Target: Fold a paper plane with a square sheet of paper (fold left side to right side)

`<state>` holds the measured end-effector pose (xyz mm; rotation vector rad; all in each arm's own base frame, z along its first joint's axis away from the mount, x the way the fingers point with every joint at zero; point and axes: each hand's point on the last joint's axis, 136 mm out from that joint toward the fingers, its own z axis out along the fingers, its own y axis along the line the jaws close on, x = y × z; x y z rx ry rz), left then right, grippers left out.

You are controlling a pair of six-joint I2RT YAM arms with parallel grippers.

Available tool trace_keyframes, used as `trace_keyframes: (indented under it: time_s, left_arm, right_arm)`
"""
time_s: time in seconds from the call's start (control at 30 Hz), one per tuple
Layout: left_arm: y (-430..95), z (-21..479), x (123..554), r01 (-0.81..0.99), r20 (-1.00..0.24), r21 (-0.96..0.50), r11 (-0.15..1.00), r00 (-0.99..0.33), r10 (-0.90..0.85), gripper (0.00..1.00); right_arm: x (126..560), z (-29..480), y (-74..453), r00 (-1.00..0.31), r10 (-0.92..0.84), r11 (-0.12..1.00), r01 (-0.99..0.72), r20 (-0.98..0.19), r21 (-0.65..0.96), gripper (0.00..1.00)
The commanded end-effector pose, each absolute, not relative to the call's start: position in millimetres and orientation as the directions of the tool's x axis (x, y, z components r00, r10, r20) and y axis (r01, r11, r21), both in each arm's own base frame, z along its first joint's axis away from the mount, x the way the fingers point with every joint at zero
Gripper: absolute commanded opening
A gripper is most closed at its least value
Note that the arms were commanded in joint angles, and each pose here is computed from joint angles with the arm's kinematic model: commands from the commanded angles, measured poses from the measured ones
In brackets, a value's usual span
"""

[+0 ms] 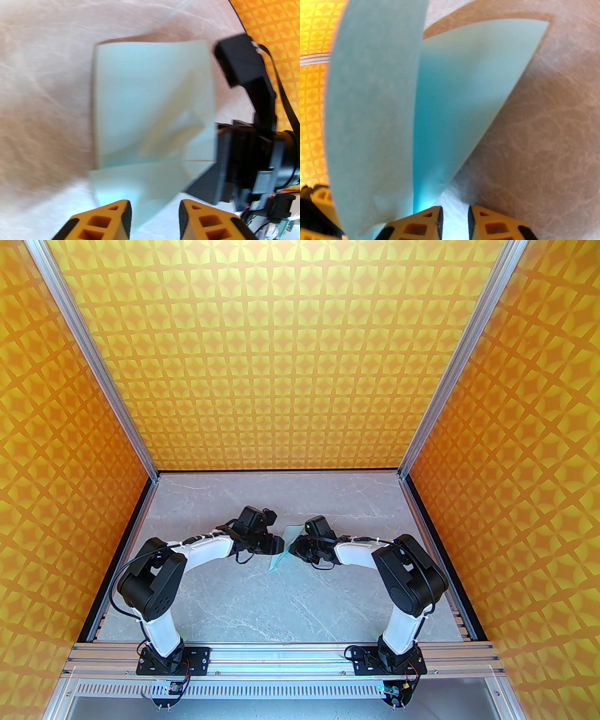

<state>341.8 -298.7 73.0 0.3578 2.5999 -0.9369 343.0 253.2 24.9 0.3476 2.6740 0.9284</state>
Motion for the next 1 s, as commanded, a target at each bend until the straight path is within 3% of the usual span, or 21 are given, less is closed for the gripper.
trace_keyframes:
  time_s: [0.0, 0.1, 0.3, 0.73, 0.97]
  left_arm:
    - [-298, 63, 348, 0.400, -0.402, -0.538, 0.742, -0.895, 0.191, 0.29]
    - [-297, 47, 349, 0.385, -0.373, -0.535, 0.752, -0.907, 0.198, 0.23]
    - [-297, 29, 338, 0.330, -0.317, -0.556, 0.763, -0.933, 0.173, 0.22]
    - [-333, 44, 311, 0.251, -0.287, -0.652, 0.716, -0.955, 0.073, 0.23]
    - [-320, 60, 324, 0.271, -0.335, -0.602, 0.751, -0.940, 0.071, 0.24]
  right_arm:
    - [347, 29, 257, -0.932, 0.294, 0.773, 0.100, -0.214, 0.627, 0.25]
    - [350, 26, 258, -0.933, 0.290, 0.779, 0.101, -0.213, 0.618, 0.25]
    - [357, 26, 260, -0.937, 0.270, 0.796, 0.088, -0.222, 0.599, 0.25]
    - [366, 20, 251, -0.944, 0.250, 0.810, 0.083, -0.216, 0.580, 0.23]
    - [366, 15, 250, -0.950, 0.235, 0.809, 0.074, -0.206, 0.584, 0.22]
